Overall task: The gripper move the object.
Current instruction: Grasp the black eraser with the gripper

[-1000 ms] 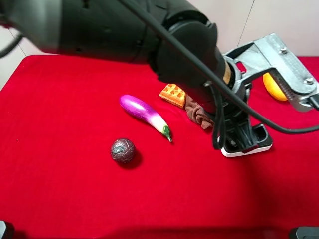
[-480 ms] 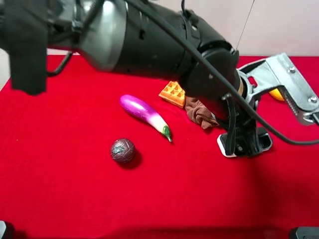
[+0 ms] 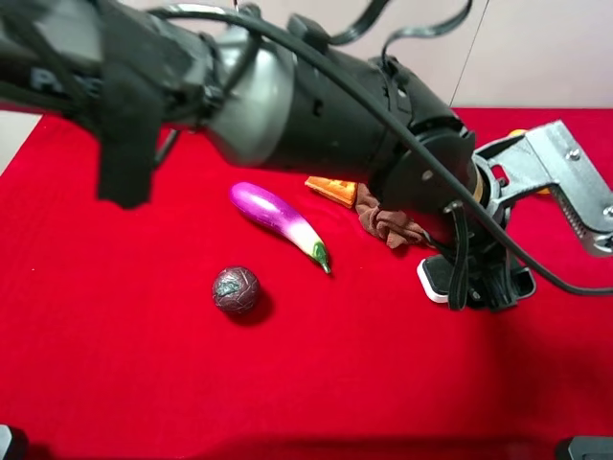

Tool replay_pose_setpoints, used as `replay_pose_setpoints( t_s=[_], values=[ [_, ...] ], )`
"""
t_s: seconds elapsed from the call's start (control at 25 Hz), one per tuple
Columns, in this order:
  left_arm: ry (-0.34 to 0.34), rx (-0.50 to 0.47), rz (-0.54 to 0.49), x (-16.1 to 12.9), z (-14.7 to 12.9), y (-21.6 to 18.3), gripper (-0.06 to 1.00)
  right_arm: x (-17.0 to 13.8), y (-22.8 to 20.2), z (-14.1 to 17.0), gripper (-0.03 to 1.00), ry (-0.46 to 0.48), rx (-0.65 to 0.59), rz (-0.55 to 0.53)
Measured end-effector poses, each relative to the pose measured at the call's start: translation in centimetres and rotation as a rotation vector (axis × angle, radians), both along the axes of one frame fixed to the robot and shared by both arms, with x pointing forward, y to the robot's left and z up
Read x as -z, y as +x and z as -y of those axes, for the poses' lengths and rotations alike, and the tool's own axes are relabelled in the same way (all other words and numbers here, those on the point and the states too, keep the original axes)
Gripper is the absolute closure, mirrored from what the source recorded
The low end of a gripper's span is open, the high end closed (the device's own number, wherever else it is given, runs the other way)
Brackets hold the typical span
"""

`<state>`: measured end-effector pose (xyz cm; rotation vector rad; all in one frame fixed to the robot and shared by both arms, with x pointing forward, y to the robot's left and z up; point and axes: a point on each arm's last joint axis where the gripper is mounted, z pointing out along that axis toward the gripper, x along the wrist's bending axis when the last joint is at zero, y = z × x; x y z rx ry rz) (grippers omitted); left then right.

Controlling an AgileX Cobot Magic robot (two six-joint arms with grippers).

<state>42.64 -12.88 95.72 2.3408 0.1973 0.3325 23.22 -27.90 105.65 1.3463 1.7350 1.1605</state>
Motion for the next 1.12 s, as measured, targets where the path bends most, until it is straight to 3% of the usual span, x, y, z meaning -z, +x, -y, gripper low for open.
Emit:
replay_pose_setpoints(
  t_s=[1.12],
  values=[
    [0.014,-0.009,-0.036,5.8,1.4,0.1,-0.03,0.0,0.0,-0.1,0.34,0.011,-0.005,0.0]
  ],
)
